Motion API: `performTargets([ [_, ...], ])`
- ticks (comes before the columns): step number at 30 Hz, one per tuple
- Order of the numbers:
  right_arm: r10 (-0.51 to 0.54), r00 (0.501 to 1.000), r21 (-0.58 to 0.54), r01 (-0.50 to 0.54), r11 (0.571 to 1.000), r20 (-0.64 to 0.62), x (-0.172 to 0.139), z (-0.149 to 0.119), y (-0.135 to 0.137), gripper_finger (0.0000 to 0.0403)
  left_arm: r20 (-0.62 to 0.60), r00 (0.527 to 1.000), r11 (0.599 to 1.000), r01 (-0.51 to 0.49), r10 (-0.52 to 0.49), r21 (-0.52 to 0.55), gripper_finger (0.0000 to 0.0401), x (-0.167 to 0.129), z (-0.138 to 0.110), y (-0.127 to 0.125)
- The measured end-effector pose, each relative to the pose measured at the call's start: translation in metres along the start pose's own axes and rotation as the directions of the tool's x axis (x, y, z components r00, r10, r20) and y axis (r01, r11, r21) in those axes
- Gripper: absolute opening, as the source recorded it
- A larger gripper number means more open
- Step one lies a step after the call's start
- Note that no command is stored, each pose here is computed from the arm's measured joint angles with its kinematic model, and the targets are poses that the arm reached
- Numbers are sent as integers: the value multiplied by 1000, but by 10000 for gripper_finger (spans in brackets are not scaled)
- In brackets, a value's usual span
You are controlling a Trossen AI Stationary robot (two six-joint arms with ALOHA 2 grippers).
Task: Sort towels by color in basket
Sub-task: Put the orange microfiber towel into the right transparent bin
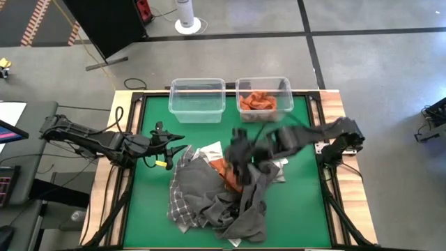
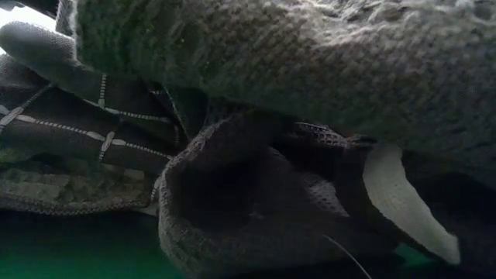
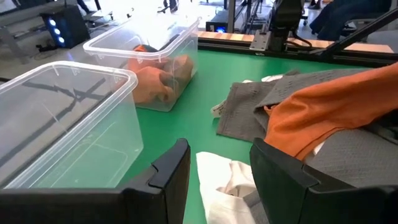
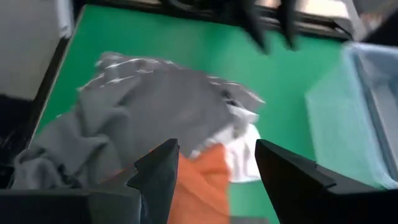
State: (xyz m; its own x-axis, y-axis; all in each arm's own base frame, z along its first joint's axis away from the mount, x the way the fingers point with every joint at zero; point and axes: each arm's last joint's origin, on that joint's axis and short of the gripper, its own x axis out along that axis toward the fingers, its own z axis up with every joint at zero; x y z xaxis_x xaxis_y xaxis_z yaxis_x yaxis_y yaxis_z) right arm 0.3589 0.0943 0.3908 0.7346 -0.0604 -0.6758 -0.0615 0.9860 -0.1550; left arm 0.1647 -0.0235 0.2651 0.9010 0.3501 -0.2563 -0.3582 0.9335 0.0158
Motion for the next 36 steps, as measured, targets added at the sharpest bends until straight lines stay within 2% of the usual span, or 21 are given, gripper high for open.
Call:
performTargets([
  [4, -8, 1000, -57, 9, 998, 13, 17, -2, 38, 256, -1, 1000, 1000, 0, 0, -5, 160, 0, 0, 0],
  [9, -33, 999, -60, 33, 998, -1, 40, -7, 65, 256, -2, 1000, 1000, 0, 0, -7, 160, 0, 0, 0],
  [14, -199, 980, -16, 198, 980, -7, 53, -12, 73, 256, -6, 1000, 1000, -1, 1, -2, 160, 0, -1, 0],
  [21, -372, 928, 149, 364, 919, 27, 44, -17, 86, 256, -7, 1000, 1000, -1, 1, -15, 160, 0, -1, 0],
  [27, -444, 896, 218, 434, 874, -3, 43, -26, 94, 256, -5, 1000, 1000, -1, 1, -21, 160, 0, -1, 0],
  [36, -550, 823, 191, 569, 800, -143, 69, -53, 98, 256, -1, 1000, 999, -2, 2, -36, 160, 0, 0, 0],
])
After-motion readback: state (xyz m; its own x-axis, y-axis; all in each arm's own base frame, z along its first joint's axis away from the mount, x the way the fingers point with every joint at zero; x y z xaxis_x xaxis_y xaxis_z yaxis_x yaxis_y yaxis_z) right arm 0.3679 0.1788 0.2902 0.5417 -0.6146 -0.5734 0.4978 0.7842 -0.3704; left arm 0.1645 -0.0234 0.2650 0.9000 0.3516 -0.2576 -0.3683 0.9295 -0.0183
